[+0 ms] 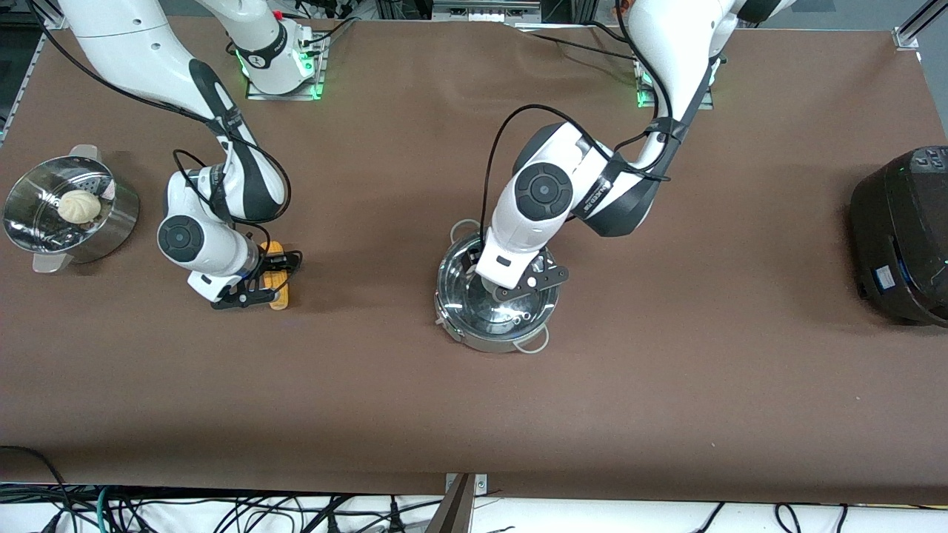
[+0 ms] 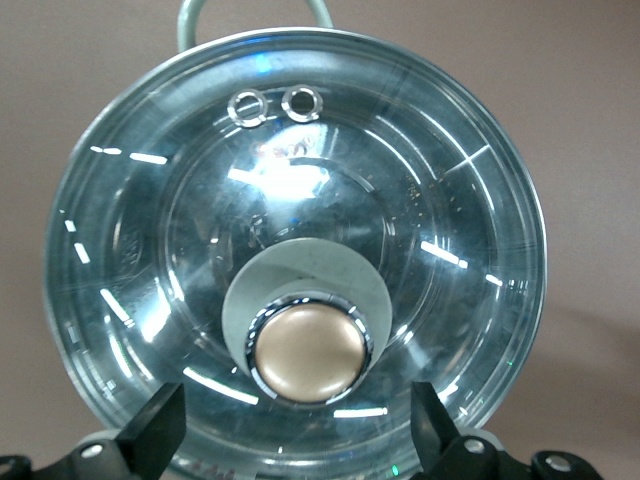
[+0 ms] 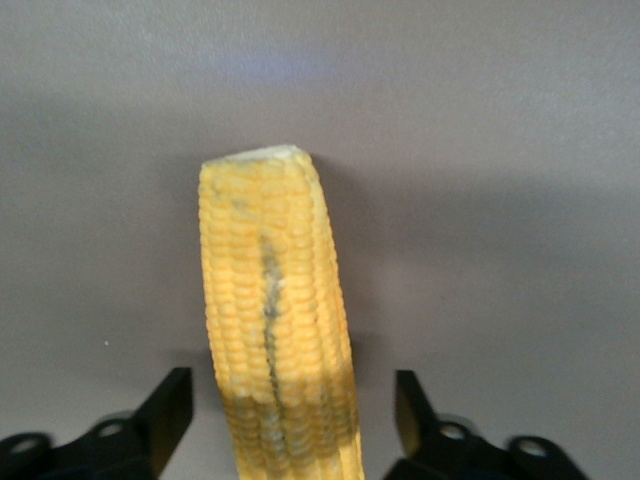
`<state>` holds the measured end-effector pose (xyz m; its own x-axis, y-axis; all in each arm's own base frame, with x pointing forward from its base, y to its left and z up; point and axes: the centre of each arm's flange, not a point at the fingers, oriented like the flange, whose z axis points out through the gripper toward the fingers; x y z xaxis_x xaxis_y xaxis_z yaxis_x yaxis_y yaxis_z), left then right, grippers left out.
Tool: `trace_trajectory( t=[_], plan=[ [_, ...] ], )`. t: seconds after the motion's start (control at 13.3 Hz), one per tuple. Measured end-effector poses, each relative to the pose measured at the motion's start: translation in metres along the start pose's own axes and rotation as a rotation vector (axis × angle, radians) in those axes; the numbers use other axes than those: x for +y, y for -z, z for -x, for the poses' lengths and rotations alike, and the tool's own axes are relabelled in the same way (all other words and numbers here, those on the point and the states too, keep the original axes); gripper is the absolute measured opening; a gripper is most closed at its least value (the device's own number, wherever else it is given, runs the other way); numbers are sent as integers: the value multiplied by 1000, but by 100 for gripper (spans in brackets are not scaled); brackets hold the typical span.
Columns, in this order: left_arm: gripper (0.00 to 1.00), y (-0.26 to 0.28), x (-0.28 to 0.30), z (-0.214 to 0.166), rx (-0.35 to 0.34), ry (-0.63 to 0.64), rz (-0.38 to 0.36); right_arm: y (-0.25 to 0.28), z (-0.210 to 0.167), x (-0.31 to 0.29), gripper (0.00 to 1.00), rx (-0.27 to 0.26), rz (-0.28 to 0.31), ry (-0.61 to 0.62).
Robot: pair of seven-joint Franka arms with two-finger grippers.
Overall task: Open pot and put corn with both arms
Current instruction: 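Grasp the corn with the right gripper while the left gripper grasps the knob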
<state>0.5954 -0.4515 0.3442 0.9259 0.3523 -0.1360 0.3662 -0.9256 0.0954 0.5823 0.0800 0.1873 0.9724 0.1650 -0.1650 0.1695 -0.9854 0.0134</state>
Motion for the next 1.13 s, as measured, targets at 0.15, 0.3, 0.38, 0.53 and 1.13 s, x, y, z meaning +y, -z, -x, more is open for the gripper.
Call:
trace_trajectory(
  t=[0.15,0.3,0.38,0.53,1.13],
  plan=[
    [95,-6,0,-3,6,4,4,0,0,0,56,-2,1,5],
    [94,-5,0,-7,16,7,13,2,0,0,44,1,1,8],
    [94,-1,1,-8,22,8,19,3,-1,0,44,2,2,9],
    [93,6,2,-12,32,11,31,12,-5,-1,44,-14,3,12],
    [78,-5,1,-15,25,15,20,166,-44,-19,44,-48,13,37]
  ],
)
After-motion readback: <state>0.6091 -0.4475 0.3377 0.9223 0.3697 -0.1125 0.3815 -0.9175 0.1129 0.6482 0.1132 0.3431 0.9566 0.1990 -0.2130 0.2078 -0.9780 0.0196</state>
